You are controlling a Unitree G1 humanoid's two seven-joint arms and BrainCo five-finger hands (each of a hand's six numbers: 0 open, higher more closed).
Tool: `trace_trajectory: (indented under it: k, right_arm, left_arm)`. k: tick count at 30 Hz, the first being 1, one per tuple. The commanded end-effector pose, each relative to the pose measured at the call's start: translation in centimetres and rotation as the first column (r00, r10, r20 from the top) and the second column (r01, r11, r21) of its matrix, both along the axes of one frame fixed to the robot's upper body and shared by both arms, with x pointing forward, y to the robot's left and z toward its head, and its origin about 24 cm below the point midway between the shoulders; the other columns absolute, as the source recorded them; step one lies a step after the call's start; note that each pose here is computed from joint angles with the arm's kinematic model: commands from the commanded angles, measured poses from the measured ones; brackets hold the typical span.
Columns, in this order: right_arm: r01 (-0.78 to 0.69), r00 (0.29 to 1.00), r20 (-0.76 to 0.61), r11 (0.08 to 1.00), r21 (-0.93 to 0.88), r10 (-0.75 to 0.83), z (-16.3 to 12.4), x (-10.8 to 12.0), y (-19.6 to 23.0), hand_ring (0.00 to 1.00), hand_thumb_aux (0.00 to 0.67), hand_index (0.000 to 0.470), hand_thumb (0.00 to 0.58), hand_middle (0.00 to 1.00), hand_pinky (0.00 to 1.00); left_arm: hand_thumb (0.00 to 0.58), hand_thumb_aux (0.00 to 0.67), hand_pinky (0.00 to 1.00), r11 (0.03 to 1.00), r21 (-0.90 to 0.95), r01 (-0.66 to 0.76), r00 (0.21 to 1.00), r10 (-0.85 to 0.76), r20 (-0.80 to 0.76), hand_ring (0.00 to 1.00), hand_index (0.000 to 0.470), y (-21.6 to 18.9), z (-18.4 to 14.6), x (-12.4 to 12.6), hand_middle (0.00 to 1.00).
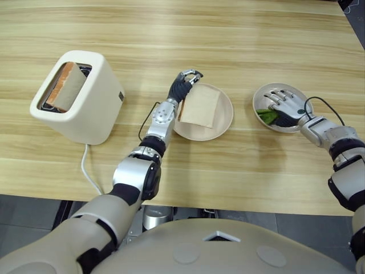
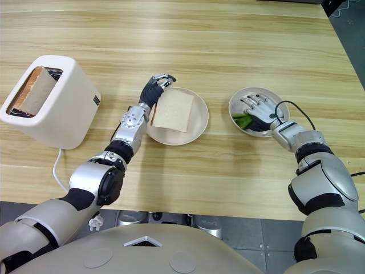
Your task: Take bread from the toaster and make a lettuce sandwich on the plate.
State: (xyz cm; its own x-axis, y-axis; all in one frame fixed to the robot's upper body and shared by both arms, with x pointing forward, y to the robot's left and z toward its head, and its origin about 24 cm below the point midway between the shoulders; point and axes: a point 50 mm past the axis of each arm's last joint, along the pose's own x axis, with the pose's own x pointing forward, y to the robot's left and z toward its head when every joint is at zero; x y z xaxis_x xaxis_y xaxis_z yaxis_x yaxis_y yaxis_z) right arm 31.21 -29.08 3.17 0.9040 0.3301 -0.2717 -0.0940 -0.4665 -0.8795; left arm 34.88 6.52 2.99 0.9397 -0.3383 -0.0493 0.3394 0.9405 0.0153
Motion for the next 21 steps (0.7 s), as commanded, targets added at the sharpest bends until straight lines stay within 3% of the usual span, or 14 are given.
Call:
trace_trajectory:
  k: [1, 2, 3, 4, 14, 21]
  right_arm:
    - [-0.018, 0.999, -0.027, 1.000, 0.000, 0.018, -0.6, -0.2, 0.5, 0.00, 0.670, 0.460, 0.580, 0.00, 0.00]
    - [-0.019, 0.999, -0.025, 1.000, 0.010, 0.019, -0.6, -0.2, 0.5, 0.00, 0.670, 0.460, 0.580, 0.00, 0.00]
    - [-0.021, 1.000, -0.022, 1.000, 0.020, 0.021, -0.5, -0.2, 0.6, 0.00, 0.670, 0.460, 0.580, 0.00, 0.00]
    - [-0.021, 1.000, -0.020, 0.999, 0.031, 0.022, -0.5, -0.1, 0.7, 0.00, 0.670, 0.460, 0.580, 0.00, 0.00]
    - [-0.009, 1.000, 0.002, 0.994, 0.111, 0.009, 0.0, 0.1, 0.9, 0.00, 0.670, 0.460, 0.580, 0.00, 0.00]
    - [-0.094, 0.990, 0.122, 0.965, 0.246, 0.066, 2.3, 1.0, 2.2, 0.00, 0.670, 0.460, 0.580, 0.00, 0.00]
  left_arm:
    - [0.251, 0.166, 0.00, 0.995, 0.090, -0.034, 0.999, 0.035, -0.016, 0.00, 0.114, 0.8, -1.1, -0.4, 0.00]
    - [0.160, 0.100, 0.00, 0.993, 0.107, -0.049, 0.999, 0.050, -0.008, 0.00, 0.069, 1.2, -1.2, -0.4, 0.00]
    - [0.027, 0.016, 0.00, 0.990, 0.122, -0.065, 0.998, 0.065, 0.002, 0.00, 0.011, 1.6, -1.2, -0.4, 0.00]
    - [0.000, 0.000, 0.00, 0.986, 0.144, -0.082, 0.997, 0.080, 0.018, 0.00, 0.000, 2.1, -1.2, -0.3, 0.00]
    - [0.000, 0.000, 0.00, 0.939, 0.259, -0.227, 0.951, 0.156, 0.267, 0.00, 0.000, 5.6, 0.9, 0.0, 0.00]
    - [0.000, 0.000, 0.00, 0.912, 0.123, -0.392, 0.783, 0.260, 0.565, 0.00, 0.000, 9.2, 4.6, -1.3, 0.00]
